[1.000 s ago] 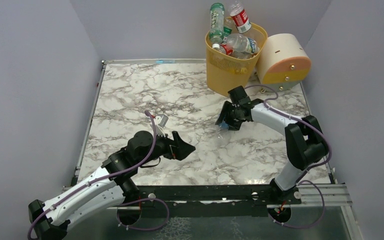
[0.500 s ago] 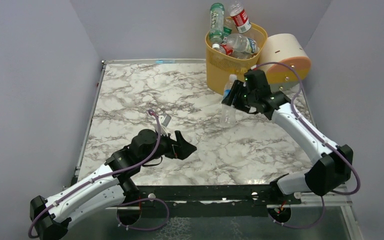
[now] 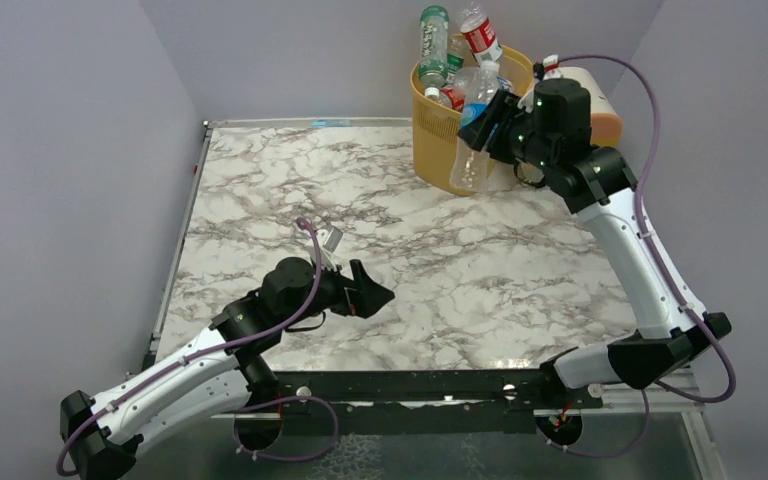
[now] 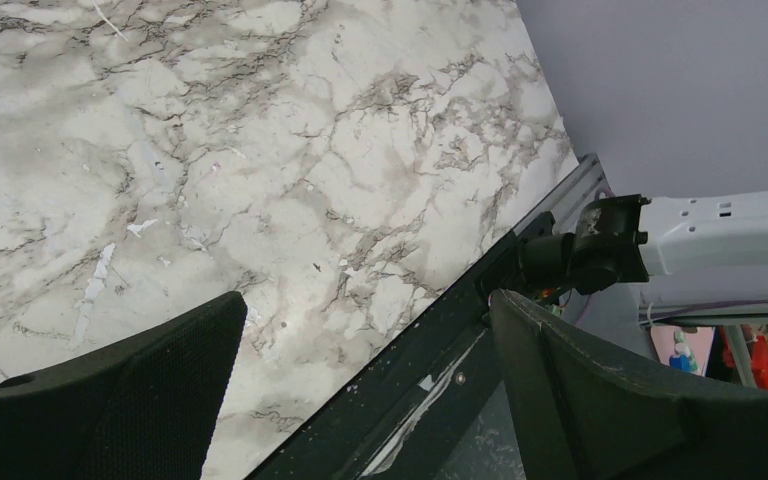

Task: Put the plastic bottles in the bin
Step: Place the plastic bottle in the trash bin.

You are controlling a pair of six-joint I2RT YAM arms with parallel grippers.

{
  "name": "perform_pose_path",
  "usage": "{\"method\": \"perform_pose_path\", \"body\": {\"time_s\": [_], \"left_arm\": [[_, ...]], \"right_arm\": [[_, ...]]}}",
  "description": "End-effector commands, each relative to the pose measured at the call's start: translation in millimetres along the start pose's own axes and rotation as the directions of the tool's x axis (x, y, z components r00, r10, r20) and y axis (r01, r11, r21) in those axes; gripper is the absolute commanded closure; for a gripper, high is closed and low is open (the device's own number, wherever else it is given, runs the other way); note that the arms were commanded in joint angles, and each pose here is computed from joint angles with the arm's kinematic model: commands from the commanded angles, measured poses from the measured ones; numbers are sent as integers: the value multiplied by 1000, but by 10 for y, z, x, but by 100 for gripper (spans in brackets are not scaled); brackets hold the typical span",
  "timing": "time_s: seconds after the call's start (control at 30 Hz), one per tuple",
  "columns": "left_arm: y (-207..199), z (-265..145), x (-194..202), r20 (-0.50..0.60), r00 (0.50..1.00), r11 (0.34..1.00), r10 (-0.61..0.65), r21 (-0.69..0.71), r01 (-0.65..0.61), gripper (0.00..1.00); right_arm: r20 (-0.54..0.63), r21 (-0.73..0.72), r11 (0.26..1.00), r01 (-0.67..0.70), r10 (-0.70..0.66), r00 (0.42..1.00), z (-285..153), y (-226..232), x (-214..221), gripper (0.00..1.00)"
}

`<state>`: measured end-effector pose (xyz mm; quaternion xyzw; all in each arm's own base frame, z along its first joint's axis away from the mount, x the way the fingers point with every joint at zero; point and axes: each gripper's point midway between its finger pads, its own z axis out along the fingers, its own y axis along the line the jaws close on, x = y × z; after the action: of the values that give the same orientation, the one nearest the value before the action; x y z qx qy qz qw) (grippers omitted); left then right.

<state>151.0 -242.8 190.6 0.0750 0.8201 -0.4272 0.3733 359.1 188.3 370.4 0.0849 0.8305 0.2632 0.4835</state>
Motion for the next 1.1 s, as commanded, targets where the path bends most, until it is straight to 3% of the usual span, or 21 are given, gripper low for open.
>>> {"method": "perform_pose_path", "body": {"time_s": [0.0, 0.23, 0.4, 0.67, 0.93, 1.07], "left_arm": [[-186, -60, -179, 44, 999, 998, 21, 51, -23, 1], [-182, -78, -191, 43, 999, 999, 24, 41, -26, 1], [-190, -94, -234, 46, 999, 999, 29, 27, -30, 1], [-210, -107, -285, 42, 999, 999, 35, 8, -36, 1], [-216, -99, -303, 43, 999, 1000, 26, 3, -26, 1], [-225, -112, -326, 46, 999, 1000, 26, -1, -26, 1]], "right_arm": [[122, 19, 999, 28, -30, 992, 6, -25, -602, 42], [238, -34, 999, -26, 33, 971, 300, -326, -1467, 43], [271, -79, 994, -69, 88, 959, 641, -585, -1772, 43], [315, -106, 992, -66, 96, 944, 1078, -809, -1898, 43], [281, -100, 992, -80, 106, 954, 1377, -951, -1812, 42], [267, -74, 993, -93, 109, 957, 1441, -1041, -1756, 33]]}}
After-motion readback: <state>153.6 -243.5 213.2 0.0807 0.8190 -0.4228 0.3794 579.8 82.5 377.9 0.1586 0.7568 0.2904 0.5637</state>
